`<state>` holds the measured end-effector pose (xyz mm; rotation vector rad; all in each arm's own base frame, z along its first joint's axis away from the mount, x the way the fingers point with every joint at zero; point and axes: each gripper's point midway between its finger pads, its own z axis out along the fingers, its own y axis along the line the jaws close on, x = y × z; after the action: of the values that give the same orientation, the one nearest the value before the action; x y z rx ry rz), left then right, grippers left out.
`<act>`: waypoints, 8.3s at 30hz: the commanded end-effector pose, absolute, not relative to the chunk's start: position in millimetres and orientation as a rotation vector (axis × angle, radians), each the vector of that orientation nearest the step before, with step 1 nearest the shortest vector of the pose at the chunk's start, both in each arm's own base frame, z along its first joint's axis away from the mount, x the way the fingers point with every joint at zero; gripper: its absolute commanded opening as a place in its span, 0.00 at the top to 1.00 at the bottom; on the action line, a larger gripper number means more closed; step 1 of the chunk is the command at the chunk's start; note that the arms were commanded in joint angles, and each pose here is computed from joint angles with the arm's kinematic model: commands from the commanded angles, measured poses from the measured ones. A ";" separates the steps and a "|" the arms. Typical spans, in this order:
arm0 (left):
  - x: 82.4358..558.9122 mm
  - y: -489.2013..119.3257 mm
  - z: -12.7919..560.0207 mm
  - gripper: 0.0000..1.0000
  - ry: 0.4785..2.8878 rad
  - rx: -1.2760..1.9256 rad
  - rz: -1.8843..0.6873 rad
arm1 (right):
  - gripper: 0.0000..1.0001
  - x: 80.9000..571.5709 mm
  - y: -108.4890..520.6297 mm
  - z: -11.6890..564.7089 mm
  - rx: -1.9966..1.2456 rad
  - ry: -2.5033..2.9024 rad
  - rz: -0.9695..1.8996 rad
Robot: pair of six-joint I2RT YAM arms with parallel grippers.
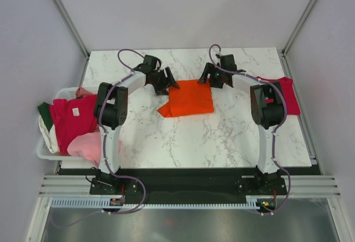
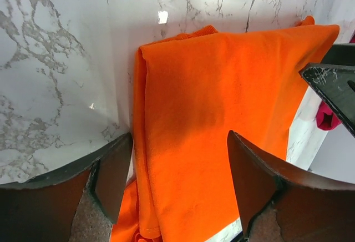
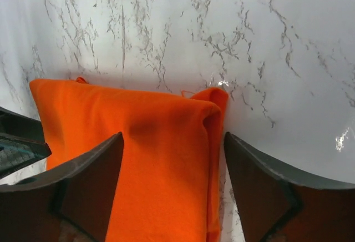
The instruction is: Fold and stack the t-shirts
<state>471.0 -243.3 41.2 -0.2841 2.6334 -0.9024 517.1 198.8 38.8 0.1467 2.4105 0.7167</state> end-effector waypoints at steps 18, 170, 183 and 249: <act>472.9 -217.1 69.7 0.01 2.545 -0.207 -0.776 | 0.43 436.4 -1.3 96.8 0.337 2.411 -0.522; 352.0 -524.2 240.7 0.98 2.135 0.217 -1.214 | 1.00 383.3 -104.9 228.1 0.801 2.054 0.023; 453.2 -538.7 193.0 0.98 2.073 0.011 -1.306 | 1.00 442.2 -138.2 178.9 0.897 2.115 -0.032; 290.6 -145.5 143.3 0.00 2.013 -0.175 -0.596 | 0.63 424.9 60.1 131.5 0.467 1.977 0.754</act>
<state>279.6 -150.7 129.2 -0.2195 2.1125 -0.6384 414.8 49.8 96.6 0.6965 1.9559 0.9503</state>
